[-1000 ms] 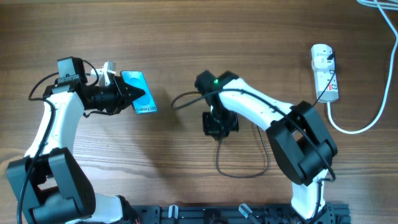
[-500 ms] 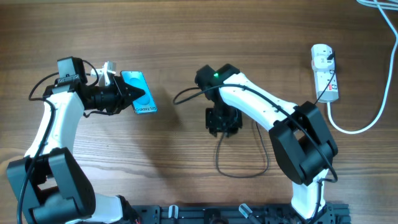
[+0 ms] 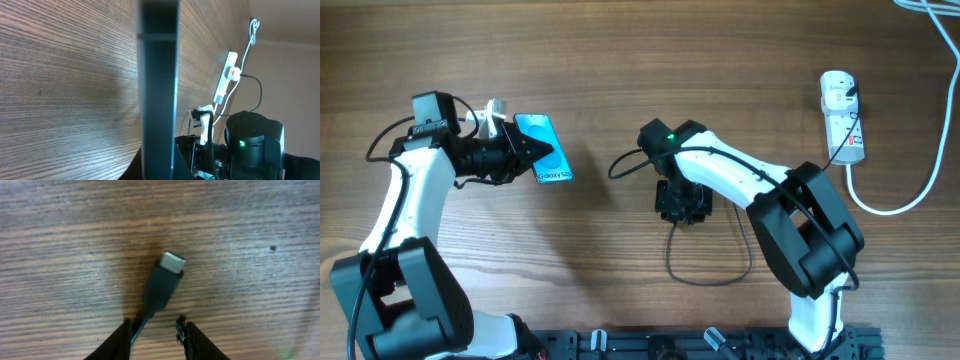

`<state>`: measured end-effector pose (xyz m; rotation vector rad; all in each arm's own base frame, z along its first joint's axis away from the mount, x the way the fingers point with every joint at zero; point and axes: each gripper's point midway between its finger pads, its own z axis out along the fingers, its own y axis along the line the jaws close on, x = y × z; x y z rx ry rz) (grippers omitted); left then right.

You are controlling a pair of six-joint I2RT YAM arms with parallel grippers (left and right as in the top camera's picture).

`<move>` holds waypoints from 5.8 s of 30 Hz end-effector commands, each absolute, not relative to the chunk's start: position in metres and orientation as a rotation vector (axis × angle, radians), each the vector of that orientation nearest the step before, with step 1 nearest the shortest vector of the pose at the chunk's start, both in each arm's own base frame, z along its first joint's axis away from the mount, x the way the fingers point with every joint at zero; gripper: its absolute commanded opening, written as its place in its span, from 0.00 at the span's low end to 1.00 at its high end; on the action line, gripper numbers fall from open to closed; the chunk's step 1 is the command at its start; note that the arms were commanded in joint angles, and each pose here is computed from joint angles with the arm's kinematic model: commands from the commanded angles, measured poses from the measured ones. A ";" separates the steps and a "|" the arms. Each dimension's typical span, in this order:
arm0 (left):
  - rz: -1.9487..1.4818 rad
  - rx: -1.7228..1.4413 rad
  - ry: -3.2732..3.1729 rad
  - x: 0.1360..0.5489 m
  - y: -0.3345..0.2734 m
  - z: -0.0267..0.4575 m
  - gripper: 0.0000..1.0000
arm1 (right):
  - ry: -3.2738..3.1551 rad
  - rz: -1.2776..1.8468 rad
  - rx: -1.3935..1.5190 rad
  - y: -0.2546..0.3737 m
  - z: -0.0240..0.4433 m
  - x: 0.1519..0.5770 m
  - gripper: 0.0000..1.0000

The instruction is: Plug charger to phone and switch on socket

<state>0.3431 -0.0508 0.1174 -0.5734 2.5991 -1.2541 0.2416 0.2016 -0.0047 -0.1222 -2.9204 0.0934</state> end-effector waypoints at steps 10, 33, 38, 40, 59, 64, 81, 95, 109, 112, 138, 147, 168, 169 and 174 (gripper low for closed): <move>-1.254 -0.524 2.576 0.344 -0.051 0.124 0.04 | -2.937 0.131 -0.150 0.197 -0.012 0.244 0.36; -1.253 -0.522 2.574 0.344 -0.051 0.124 0.04 | -2.993 0.075 -0.145 0.206 -0.015 0.257 0.39; -1.253 -0.522 2.575 0.344 -0.051 0.124 0.04 | -3.001 0.078 -0.145 0.206 -0.016 0.259 0.40; -1.253 -0.522 2.575 0.344 -0.051 0.124 0.04 | -3.002 0.077 -0.145 0.206 -0.016 0.259 0.40; -1.253 -0.522 2.575 0.344 -0.051 0.124 0.04 | -3.000 0.080 -0.144 0.205 -0.015 0.258 0.20; -1.253 -0.523 2.575 0.344 -0.051 0.124 0.04 | -3.012 0.064 -0.133 0.208 -0.016 0.261 0.13; -1.218 -0.536 2.581 0.346 -0.047 0.121 0.04 | -3.056 -0.034 -0.013 0.213 -0.017 0.278 0.12; -1.244 -0.502 2.522 0.357 -0.048 0.129 0.04 | -3.046 -0.185 0.176 0.227 -0.016 0.283 0.04; -1.745 -0.052 2.083 0.360 -0.086 0.235 0.04 | -2.721 -1.478 1.316 0.299 0.173 0.259 0.04; -1.758 0.002 2.051 0.354 -0.092 0.253 0.04 | -2.557 -1.737 1.377 0.304 0.205 0.248 0.04; -1.760 0.177 1.953 0.359 -0.156 0.320 0.04 | -2.415 -2.012 1.081 0.325 0.249 0.257 0.04; -1.625 0.063 2.035 0.371 -0.149 0.288 0.04 | -2.602 -1.848 0.999 0.333 0.228 0.266 0.04; -1.519 0.036 2.156 0.364 -0.144 0.251 0.04 | -2.856 -1.511 0.977 0.332 0.190 0.268 0.04; -1.514 0.045 2.159 0.363 -0.144 0.250 0.04 | -2.856 -1.514 0.980 0.333 0.191 0.269 0.04; -1.514 0.042 2.180 0.359 -0.144 0.246 0.04 | -2.861 -1.544 1.004 0.336 0.194 0.272 0.04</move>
